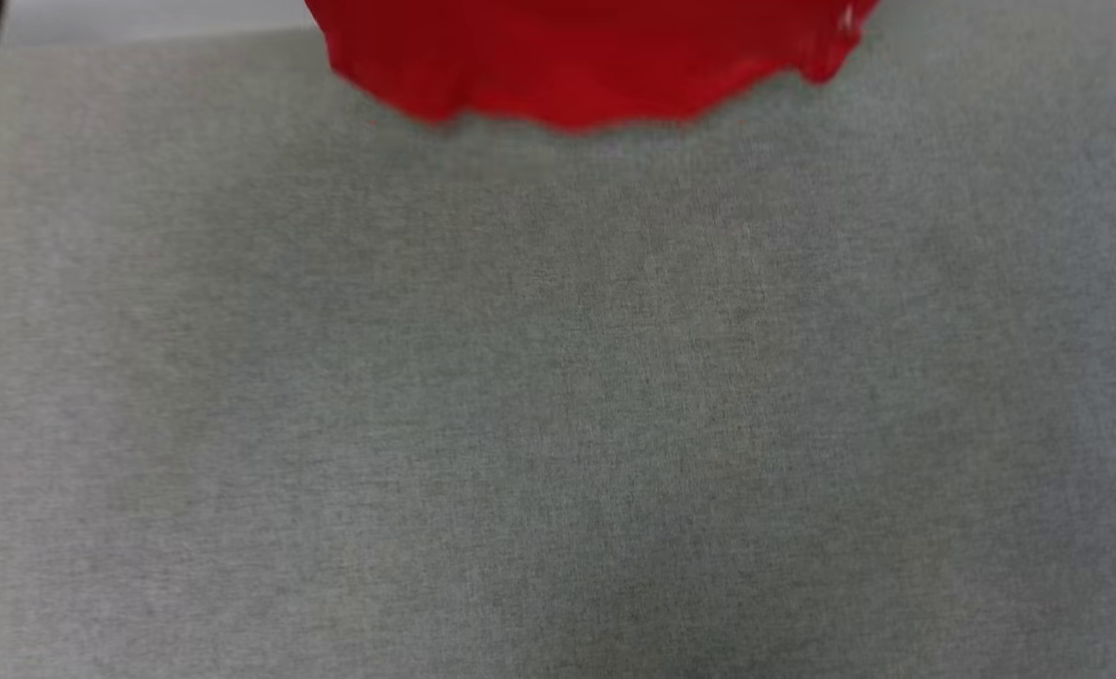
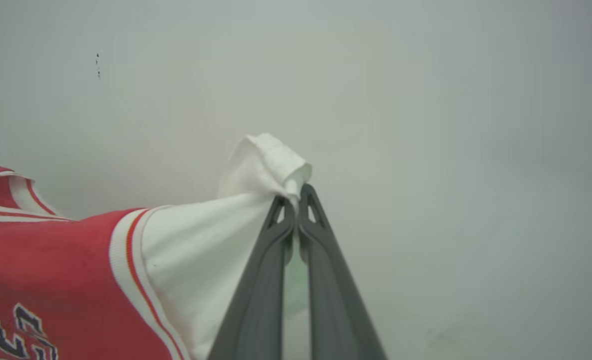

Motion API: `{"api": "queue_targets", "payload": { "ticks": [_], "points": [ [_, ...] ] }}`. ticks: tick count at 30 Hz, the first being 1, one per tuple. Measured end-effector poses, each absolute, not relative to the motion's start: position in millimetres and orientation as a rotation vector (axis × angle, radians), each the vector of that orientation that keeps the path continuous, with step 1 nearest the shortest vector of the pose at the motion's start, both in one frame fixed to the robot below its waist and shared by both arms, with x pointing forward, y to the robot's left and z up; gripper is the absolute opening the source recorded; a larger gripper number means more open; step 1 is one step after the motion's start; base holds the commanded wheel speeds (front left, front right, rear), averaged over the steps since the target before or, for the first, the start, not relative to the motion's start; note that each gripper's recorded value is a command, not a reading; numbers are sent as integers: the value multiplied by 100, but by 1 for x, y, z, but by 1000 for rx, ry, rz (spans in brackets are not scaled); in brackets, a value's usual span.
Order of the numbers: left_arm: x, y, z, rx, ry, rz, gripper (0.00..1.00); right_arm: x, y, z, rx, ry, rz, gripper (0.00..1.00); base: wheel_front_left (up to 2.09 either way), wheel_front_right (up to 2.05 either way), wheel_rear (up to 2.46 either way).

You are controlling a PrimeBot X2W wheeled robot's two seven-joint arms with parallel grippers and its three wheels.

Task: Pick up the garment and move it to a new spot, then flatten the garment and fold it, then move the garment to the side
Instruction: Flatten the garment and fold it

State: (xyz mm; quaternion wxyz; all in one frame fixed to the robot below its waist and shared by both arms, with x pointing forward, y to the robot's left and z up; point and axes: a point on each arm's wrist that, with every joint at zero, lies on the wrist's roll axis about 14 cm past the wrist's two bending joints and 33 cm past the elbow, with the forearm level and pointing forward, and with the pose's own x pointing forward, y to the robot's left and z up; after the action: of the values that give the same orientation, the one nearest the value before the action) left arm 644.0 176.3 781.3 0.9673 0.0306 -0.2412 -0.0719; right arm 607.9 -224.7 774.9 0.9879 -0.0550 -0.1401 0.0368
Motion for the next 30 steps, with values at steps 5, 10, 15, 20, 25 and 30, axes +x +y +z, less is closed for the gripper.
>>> {"api": "queue_targets", "payload": {
  "ticks": [5,10,15,20,25,30],
  "points": [
    [673,180,776,26,-528,-141,0,638,-216,781,-142,-349,92,0,0,0,0],
    [703,182,742,-8,-500,-137,0,671,-205,754,-152,-335,123,0,0,0,0],
    [729,180,689,-39,-431,-141,0,702,-193,699,-147,-254,163,0,0,0,0],
    [745,178,635,-81,-344,-144,0,723,-181,641,-120,-152,200,0,0,0,0],
    [740,181,599,-117,-272,-145,0,725,-167,614,-94,-105,235,0,0,0,0],
    [715,188,578,-136,-214,-142,0,702,-163,589,-73,-41,264,0,0,0,0]
  ]
}}
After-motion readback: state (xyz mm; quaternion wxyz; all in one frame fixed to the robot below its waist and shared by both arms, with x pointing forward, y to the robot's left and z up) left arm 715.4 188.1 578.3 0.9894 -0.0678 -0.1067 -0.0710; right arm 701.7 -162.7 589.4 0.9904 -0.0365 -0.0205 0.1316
